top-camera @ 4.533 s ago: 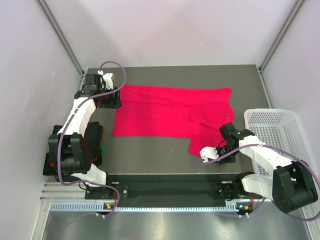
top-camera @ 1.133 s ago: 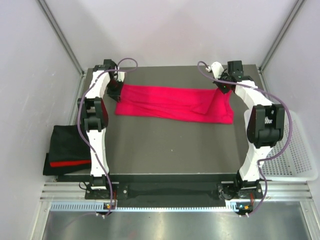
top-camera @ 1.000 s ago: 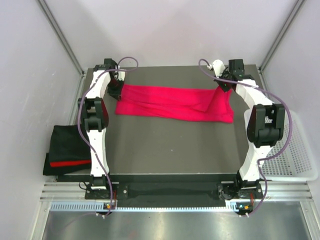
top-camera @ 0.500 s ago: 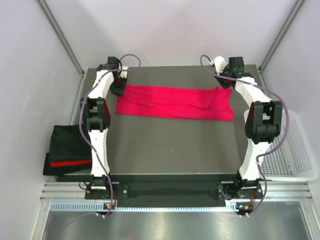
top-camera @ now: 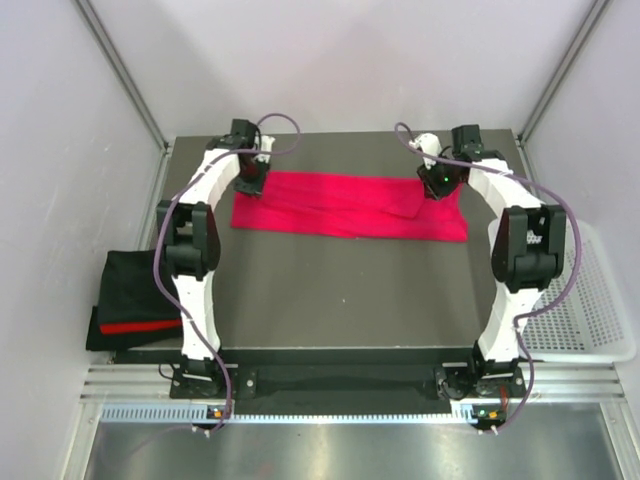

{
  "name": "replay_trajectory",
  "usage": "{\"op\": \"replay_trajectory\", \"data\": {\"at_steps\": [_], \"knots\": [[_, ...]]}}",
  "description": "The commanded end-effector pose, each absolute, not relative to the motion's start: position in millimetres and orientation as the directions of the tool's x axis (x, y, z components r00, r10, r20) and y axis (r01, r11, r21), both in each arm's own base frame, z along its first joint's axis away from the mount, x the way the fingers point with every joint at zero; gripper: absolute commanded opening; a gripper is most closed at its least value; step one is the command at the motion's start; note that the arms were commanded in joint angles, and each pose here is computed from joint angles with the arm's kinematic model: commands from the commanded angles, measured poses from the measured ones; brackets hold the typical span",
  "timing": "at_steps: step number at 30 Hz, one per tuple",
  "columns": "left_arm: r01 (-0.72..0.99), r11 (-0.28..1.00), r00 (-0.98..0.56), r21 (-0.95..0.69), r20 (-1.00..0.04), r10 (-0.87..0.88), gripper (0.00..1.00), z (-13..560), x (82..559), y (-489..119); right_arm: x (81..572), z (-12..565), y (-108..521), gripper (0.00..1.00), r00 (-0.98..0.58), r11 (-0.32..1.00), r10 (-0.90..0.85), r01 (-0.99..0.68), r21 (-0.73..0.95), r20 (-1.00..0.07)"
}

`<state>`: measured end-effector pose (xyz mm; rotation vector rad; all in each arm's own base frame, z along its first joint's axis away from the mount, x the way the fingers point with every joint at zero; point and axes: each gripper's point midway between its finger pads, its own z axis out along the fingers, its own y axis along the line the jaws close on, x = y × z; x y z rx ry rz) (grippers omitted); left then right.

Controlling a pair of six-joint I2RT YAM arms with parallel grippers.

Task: Fold and stack the t-shirts
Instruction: Fold the tshirt

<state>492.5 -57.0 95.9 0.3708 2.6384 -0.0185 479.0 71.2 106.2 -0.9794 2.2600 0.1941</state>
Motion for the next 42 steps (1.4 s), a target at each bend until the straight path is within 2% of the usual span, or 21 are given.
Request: {"op": "replay_trajectory", "data": {"at_steps": [1,7,18,23,26,27,31,32,35,37,38,39,42], "knots": [[0.302,0.953,-0.879,0.021,-0.382,0.287,0.35,59,485,-68,457,84,93,0.31,-0.511,0.648,-0.618,-0.761,-0.02,-0.598],[0.266,0.962,-0.915,0.064,-0.299,0.272,0.34,28,471,-53,451,69,97,0.31,-0.531,0.632,-0.635,-0.774,0.017,-0.56],[0.255,0.965,-0.941,0.054,-0.214,0.261,0.34,6,449,-49,445,38,110,0.29,-0.544,0.598,-0.682,-0.8,0.056,-0.489],[0.25,0.967,-0.944,0.059,-0.207,0.256,0.34,2,438,-46,481,60,130,0.3,-0.477,0.579,-0.67,-0.816,0.002,-0.568],[0.238,0.966,-0.945,0.097,-0.207,0.253,0.34,5,432,-39,532,77,144,0.29,-0.449,0.599,-0.634,-0.8,-0.032,-0.63],[0.229,0.968,-0.946,0.107,-0.209,0.247,0.34,10,429,-37,560,111,145,0.29,-0.404,0.624,-0.601,-0.776,-0.089,-0.689],[0.216,0.965,-0.93,0.145,-0.271,0.249,0.34,40,428,-30,596,189,139,0.29,-0.321,0.71,-0.487,-0.686,-0.155,-0.812],[0.221,0.964,-0.917,0.151,-0.306,0.258,0.35,49,431,-31,592,218,136,0.3,-0.285,0.718,-0.484,-0.671,-0.188,-0.828],[0.31,0.937,-0.846,0.159,-0.404,0.348,0.4,84,430,-39,572,233,126,0.31,-0.273,0.73,-0.493,-0.647,-0.222,-0.826],[0.411,0.885,-0.758,0.22,-0.456,0.466,0.5,101,428,-45,541,244,120,0.33,-0.25,0.724,-0.499,-0.646,-0.241,-0.83],[0.436,0.86,-0.729,0.267,-0.456,0.511,0.58,104,428,-45,523,268,118,0.33,-0.208,0.722,-0.496,-0.637,-0.268,-0.843],[0.481,0.807,-0.66,0.343,-0.463,0.591,0.61,115,435,-44,507,245,117,0.33,-0.253,0.719,-0.503,-0.653,-0.237,-0.827],[0.566,0.696,-0.587,0.442,-0.376,0.717,0.65,106,439,-42,463,237,116,0.35,-0.28,0.702,-0.503,-0.685,-0.197,-0.818]]}}
